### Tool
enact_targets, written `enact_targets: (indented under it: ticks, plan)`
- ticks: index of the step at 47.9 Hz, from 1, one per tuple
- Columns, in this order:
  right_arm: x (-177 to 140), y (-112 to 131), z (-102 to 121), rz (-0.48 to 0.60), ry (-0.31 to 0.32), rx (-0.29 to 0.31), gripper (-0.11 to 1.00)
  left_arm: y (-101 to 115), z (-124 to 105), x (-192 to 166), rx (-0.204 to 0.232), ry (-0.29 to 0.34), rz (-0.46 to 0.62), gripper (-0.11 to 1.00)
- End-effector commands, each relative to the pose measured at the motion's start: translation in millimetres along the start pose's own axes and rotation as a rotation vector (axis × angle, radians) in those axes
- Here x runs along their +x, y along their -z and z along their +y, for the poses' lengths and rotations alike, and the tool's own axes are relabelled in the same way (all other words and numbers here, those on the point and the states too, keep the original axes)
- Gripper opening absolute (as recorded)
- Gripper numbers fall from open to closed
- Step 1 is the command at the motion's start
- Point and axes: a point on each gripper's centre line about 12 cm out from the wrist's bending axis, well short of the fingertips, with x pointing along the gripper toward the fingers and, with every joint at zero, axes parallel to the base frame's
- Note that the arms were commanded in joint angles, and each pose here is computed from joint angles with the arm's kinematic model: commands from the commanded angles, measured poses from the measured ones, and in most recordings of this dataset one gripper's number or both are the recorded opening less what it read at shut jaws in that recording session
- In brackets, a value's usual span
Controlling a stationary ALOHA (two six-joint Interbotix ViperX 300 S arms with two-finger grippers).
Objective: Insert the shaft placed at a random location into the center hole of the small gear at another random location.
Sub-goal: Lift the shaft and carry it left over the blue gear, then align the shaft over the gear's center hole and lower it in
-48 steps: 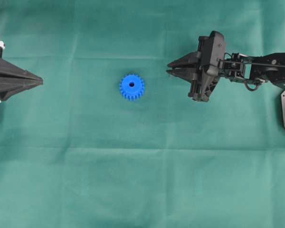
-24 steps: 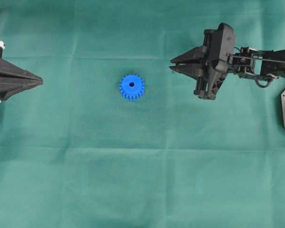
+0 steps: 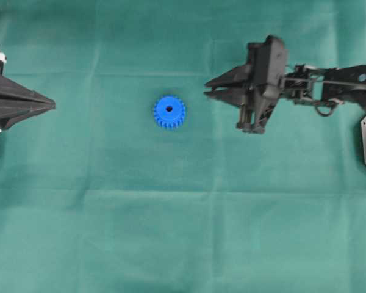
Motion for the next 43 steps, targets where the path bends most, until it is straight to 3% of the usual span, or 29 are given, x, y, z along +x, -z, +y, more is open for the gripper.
enact_targets:
  ticks: [1,23,43]
  plan:
    - [10.3,-22.0,2.0,-0.045,-0.007,0.004,0.14,-8.6,0.0,2.3,0.003,0.0,-0.02,0.0]
    - [49.9,-45.2,13.3,-0.043,-0.035,-0.01,0.14,-9.8,0.0,1.3,0.005,0.0,-0.026,0.0]
    - [62.8,-46.1,14.8,-0.031,-0.038,-0.012,0.14,-10.4,-0.3,1.3,0.003,0.002,-0.028,0.0]
